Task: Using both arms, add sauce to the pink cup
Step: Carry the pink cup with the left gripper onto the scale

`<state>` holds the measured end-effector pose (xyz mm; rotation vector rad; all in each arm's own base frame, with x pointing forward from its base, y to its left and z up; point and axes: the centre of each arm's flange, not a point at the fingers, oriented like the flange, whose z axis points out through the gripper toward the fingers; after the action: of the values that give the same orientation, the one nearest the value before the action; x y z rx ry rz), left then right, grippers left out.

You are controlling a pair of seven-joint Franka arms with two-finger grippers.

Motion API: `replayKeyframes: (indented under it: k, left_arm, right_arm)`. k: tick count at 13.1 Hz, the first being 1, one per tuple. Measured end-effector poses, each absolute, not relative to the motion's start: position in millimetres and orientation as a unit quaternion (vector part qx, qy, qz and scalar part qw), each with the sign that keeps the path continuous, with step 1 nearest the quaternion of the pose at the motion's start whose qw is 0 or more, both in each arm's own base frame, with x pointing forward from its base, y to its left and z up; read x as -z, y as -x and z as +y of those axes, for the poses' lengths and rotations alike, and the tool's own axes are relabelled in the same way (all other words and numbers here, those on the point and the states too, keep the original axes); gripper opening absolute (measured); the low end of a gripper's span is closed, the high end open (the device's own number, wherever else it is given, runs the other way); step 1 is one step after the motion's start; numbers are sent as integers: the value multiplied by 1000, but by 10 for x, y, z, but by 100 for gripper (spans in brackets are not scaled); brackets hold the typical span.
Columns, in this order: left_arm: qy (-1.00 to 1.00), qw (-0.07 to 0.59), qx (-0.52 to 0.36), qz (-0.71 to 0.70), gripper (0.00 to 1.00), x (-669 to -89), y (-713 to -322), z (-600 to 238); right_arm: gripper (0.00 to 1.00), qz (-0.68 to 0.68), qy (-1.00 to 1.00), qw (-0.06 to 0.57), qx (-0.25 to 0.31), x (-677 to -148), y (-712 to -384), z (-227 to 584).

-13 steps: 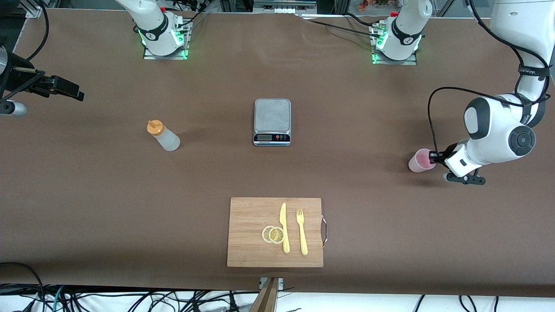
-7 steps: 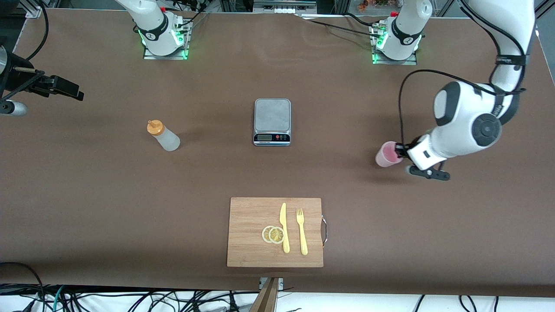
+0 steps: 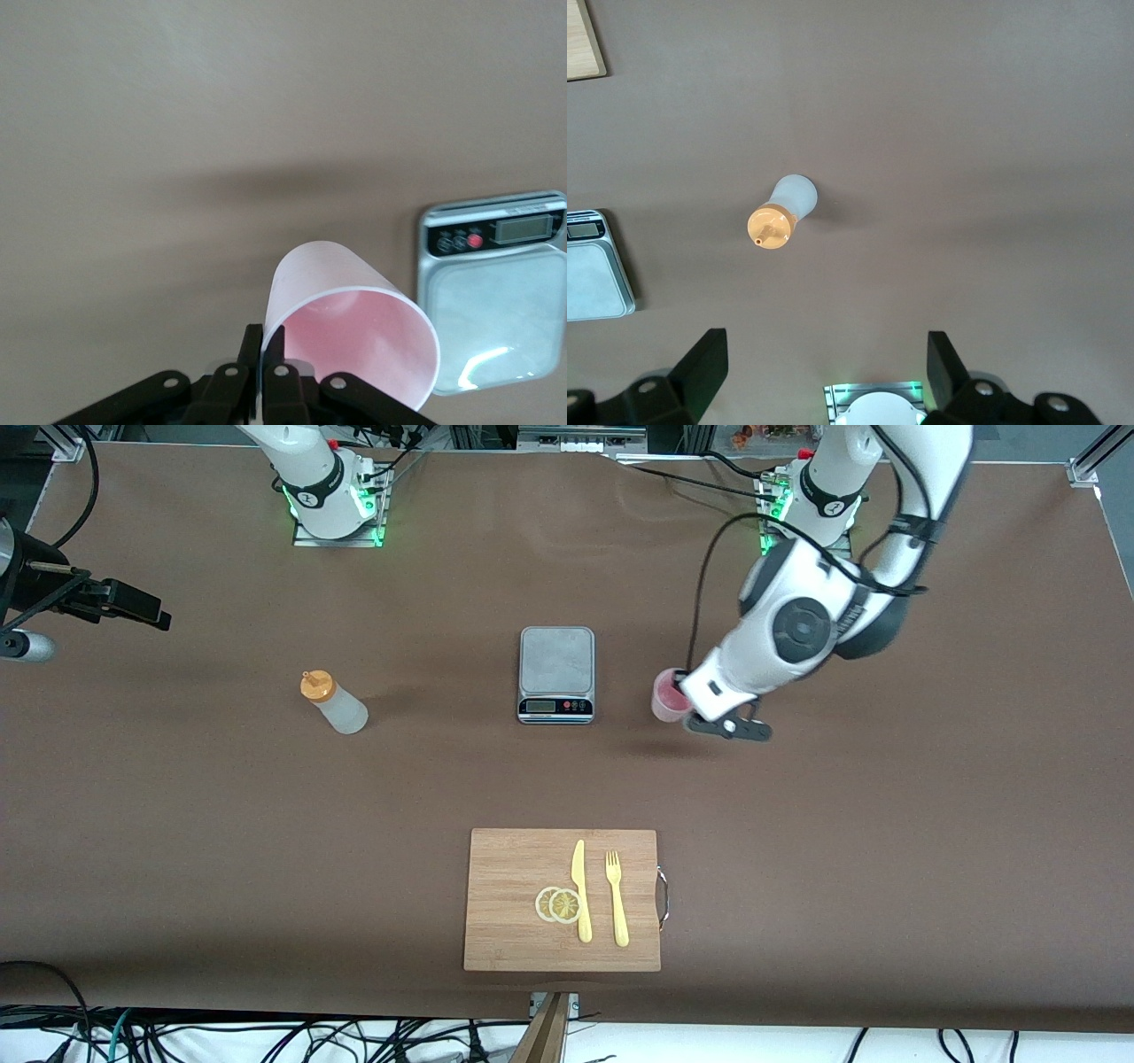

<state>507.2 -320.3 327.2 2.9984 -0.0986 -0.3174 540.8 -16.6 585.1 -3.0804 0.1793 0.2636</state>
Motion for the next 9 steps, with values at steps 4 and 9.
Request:
replayKeyframes:
  k: [4,9]
  left_arm:
    - [-994,59,94,1,4,-3230,-4663,-3883]
    - [-993,68,85,41,4,-2878,-4344,-4406]
  right_arm:
    - [100,56,995,22,-85,-5852,-5408,-148]
    - [100,54,995,22,-85,-5854,-5409,-129]
